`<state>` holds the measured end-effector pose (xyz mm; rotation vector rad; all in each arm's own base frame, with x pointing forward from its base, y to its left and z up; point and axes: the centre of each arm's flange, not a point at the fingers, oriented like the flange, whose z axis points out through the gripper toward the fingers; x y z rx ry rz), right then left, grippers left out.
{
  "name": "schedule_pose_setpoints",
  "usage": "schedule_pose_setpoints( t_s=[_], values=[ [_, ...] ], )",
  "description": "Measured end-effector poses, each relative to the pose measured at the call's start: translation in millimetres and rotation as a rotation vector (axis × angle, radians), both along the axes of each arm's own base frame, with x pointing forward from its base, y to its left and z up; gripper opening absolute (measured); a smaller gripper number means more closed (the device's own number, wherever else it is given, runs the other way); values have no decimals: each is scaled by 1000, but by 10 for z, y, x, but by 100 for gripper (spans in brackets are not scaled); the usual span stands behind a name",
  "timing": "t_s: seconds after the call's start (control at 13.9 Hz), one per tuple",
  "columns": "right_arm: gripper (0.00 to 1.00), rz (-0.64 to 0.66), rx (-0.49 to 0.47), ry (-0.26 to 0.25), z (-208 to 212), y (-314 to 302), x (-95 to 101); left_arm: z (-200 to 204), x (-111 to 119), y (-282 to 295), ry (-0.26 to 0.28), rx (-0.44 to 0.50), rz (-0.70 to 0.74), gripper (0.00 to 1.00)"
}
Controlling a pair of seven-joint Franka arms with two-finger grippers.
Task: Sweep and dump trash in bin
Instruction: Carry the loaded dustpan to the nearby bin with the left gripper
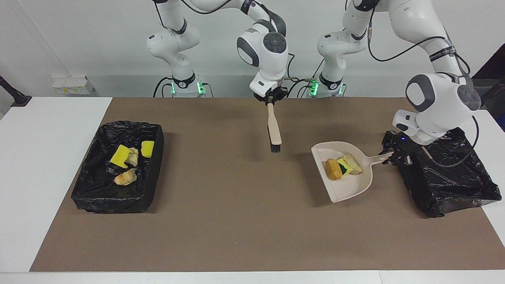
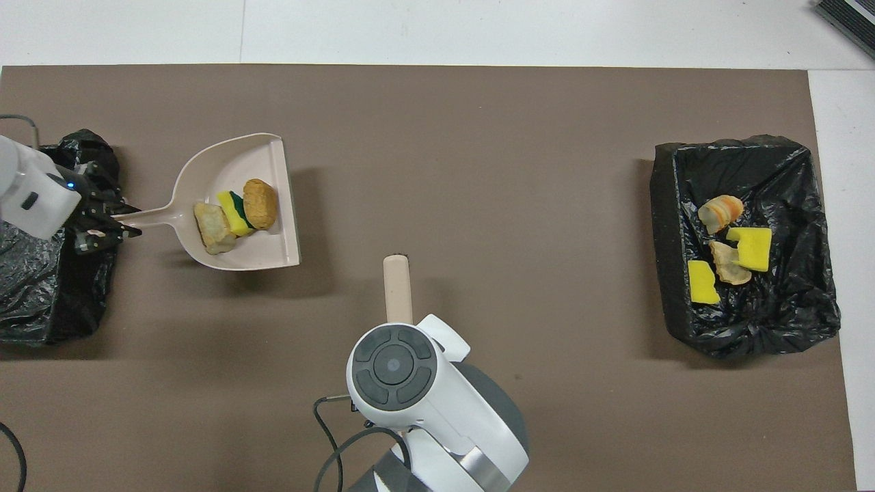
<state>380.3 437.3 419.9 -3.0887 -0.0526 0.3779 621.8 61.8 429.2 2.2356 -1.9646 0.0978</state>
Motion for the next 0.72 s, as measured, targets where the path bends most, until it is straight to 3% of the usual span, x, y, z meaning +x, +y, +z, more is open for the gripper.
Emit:
schedule_pose_setpoints(
  t_s=[0.29, 0.5, 0.72],
  values=[
    [27, -3, -1, -2, -33, 35, -9, 368, 198, 767, -20, -4, -33, 32],
    [27, -5, 1, -1, -100, 83, -24, 394, 156, 1416, -47, 16, -74, 32],
    [27, -18, -29, 11, -292, 307, -349, 425, -59, 2107, -50, 55, -124, 32]
  ],
)
